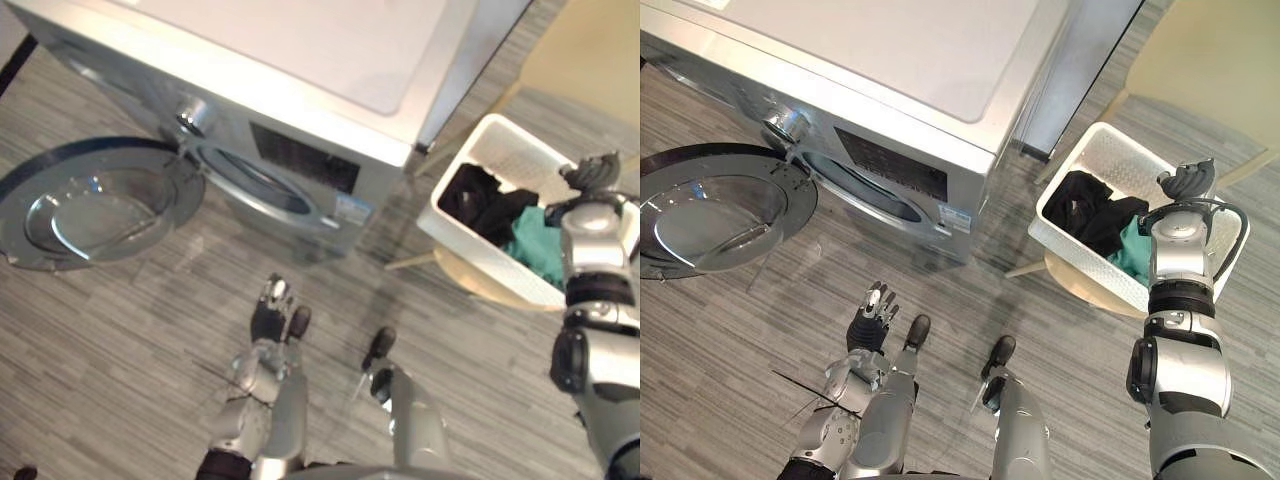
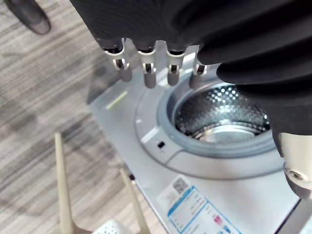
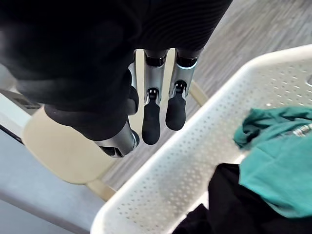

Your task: Pick up the laundry basket with both hands and put the clothes into the washing machine.

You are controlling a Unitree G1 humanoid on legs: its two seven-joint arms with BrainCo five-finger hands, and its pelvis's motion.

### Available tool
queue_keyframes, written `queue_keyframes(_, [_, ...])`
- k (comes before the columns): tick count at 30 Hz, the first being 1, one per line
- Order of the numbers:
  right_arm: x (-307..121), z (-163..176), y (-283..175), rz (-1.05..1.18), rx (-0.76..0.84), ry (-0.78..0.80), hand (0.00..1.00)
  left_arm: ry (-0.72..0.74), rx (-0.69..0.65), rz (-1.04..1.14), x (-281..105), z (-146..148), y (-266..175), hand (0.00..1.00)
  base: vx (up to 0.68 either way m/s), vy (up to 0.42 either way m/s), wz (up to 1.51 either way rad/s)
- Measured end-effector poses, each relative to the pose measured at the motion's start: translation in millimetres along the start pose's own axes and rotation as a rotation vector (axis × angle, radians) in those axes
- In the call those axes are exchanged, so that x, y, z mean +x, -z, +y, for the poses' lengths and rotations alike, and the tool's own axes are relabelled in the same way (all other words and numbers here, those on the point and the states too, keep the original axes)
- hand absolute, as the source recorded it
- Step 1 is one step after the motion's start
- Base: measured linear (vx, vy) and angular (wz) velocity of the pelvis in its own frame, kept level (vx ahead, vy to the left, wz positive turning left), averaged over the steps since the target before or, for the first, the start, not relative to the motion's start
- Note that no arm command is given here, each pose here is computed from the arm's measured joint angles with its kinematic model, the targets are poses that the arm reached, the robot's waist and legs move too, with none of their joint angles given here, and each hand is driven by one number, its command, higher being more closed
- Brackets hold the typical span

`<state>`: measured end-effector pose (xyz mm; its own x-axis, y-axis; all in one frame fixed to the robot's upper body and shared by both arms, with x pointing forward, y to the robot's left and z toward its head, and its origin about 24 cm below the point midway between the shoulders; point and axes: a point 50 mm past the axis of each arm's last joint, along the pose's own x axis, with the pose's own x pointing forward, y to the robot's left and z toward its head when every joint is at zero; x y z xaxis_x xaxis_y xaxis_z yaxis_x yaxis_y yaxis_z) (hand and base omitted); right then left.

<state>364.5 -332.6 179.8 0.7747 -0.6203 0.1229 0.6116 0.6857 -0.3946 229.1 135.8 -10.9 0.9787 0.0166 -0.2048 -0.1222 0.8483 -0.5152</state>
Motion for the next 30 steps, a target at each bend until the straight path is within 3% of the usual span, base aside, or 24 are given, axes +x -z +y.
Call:
queue_keyframes(5, [2,9,7,0.076,0.01,-0.035,0.0,-0.025,-0.043,-0.016,0,1,-4,0.0,-0.01,-0.04,0.04])
queue_keyframes(14, [15,-2,-32,0.012,0.053,-0.043,0.0,-0.034,-0.094,-0.099,2,-2,-19,0.0,0.02,-0.034,0.06])
queue_keyframes(27, [16,-19,-8,0.041,-0.008,-0.032,0.0,0.01,-0.183,-0.196,-2,-19,-36,0.0,0.06,-0.027,0.17])
queue_keyframes(28, [15,-19,-4,0.045,-0.016,-0.03,1.0,0.01,-0.183,-0.191,-4,-18,-34,0.0,0.05,-0.047,0.19])
queue_keyframes(30, [15,-24,-2,0.036,-0.026,-0.018,1.0,0.013,-0.181,-0.181,-6,-16,-31,0.0,0.05,-0.055,0.12])
